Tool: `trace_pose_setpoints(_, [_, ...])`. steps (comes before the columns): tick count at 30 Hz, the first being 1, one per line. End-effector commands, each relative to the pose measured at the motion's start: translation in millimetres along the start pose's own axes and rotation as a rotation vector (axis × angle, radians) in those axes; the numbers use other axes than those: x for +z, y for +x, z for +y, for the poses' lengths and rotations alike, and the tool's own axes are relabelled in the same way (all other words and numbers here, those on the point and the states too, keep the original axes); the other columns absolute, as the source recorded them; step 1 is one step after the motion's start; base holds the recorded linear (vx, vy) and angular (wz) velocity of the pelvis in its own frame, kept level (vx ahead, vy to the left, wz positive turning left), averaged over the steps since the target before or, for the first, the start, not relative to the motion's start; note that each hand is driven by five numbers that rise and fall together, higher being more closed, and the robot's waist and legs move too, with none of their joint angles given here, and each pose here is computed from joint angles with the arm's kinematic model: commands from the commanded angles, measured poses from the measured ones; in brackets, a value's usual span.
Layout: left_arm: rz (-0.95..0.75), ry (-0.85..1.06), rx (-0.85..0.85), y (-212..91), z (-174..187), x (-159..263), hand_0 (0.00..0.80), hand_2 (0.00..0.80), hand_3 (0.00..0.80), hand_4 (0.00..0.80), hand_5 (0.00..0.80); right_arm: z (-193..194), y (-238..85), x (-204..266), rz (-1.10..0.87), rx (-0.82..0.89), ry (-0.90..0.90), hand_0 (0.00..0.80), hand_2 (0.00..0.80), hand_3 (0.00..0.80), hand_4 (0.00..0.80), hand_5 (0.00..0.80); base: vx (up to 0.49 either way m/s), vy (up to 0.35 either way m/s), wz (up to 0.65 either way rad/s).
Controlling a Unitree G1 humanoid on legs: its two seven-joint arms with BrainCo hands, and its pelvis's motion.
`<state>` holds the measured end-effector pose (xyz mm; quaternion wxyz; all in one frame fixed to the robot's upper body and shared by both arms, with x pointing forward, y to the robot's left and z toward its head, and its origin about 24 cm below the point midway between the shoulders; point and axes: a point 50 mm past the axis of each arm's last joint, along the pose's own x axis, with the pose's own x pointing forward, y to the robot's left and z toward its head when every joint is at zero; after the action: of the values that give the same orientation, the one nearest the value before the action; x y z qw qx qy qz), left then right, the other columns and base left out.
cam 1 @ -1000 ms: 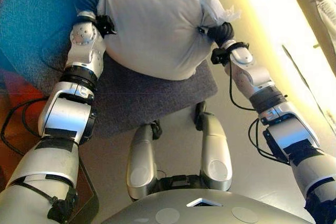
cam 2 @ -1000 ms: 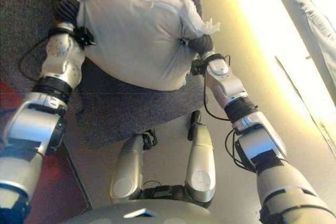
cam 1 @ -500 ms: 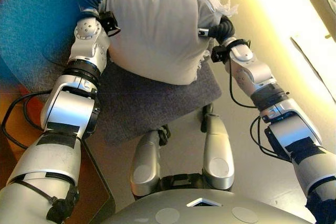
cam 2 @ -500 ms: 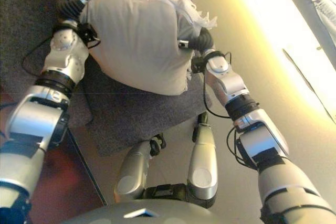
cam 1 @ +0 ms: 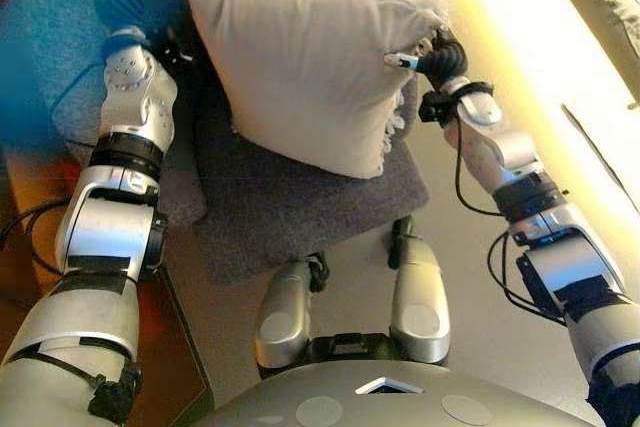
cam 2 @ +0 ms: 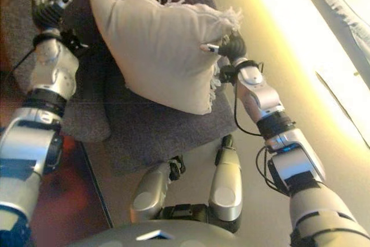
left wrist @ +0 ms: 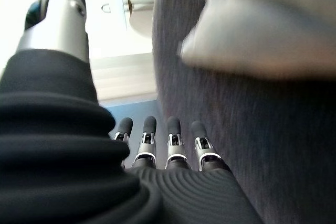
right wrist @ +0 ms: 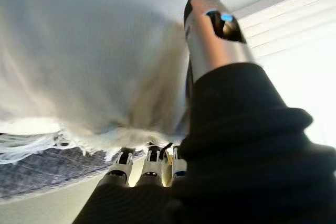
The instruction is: Pick up the cushion and take it to the sofa
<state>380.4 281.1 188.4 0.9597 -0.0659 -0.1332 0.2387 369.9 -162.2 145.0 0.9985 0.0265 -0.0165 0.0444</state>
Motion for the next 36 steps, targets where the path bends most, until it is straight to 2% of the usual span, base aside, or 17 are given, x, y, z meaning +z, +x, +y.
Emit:
trace_pose_setpoints(1, [-0.107, 0.076, -0.027, -8.6, 31.0, 4.7, 0.0, 0.0, 0.0, 0.0, 0.0, 0.4, -12.4, 0.7, -0.118, -0.049, 0.119, 0.0, 0.0, 0.0, 0.0, 0.0, 0.117, -0.055, 0.19])
trace_pose_setpoints(6, [-0.061, 0.044, -0.1, -53.5, 45.5, -41.9, 0.0, 0.0, 0.0, 0.0, 0.0, -36.4, -49.5, -37.1, -0.091, -0.169, 0.123, 0.0, 0.0, 0.0, 0.0, 0.0, 0.135, -0.01, 0.17])
trace_pose_setpoints(12, [0.02, -0.045, -0.138, -105.2, 57.4, -75.8, 0.0, 0.0, 0.0, 0.0, 0.0, -65.1, -93.1, -71.2, -0.056, -0.289, 0.143, 0.0, 0.0, 0.0, 0.0, 0.0, 0.112, -0.02, 0.15])
trace_pose_setpoints(21, [0.125, -0.209, -0.304, -157.4, 61.8, -92.3, 0.0, 0.0, 0.0, 0.0, 0.0, -66.4, -132.6, -101.0, 0.01, -0.365, 0.203, 0.0, 0.0, 0.0, 0.0, 0.0, 0.007, -0.016, 0.03])
trace_pose_setpoints(28, [0.196, -0.301, -0.4, -183.1, 54.0, -98.5, 0.0, 0.0, 0.0, 0.0, 0.0, -47.6, -147.0, -103.7, -0.026, -0.149, 0.199, 0.0, 0.0, 0.0, 0.0, 0.0, -0.07, -0.031, -0.07])
trace_pose_setpoints(33, [0.207, -0.34, -0.446, -194.3, 48.0, -100.5, 0.0, 0.0, 0.0, 0.0, 0.0, -31.1, -152.9, -108.3, -0.059, -0.037, 0.357, 0.0, 0.0, 0.0, 0.0, 0.0, -0.089, -0.005, -0.05])
trace_pose_setpoints(36, [0.221, -0.37, -0.457, -200.0, 42.6, -102.3, 0.0, 0.0, 0.0, 0.0, 0.0, -18.4, -155.1, -111.3, -0.061, 0.038, 0.369, 0.0, 0.0, 0.0, 0.0, 0.0, -0.077, 0.01, 0.01])
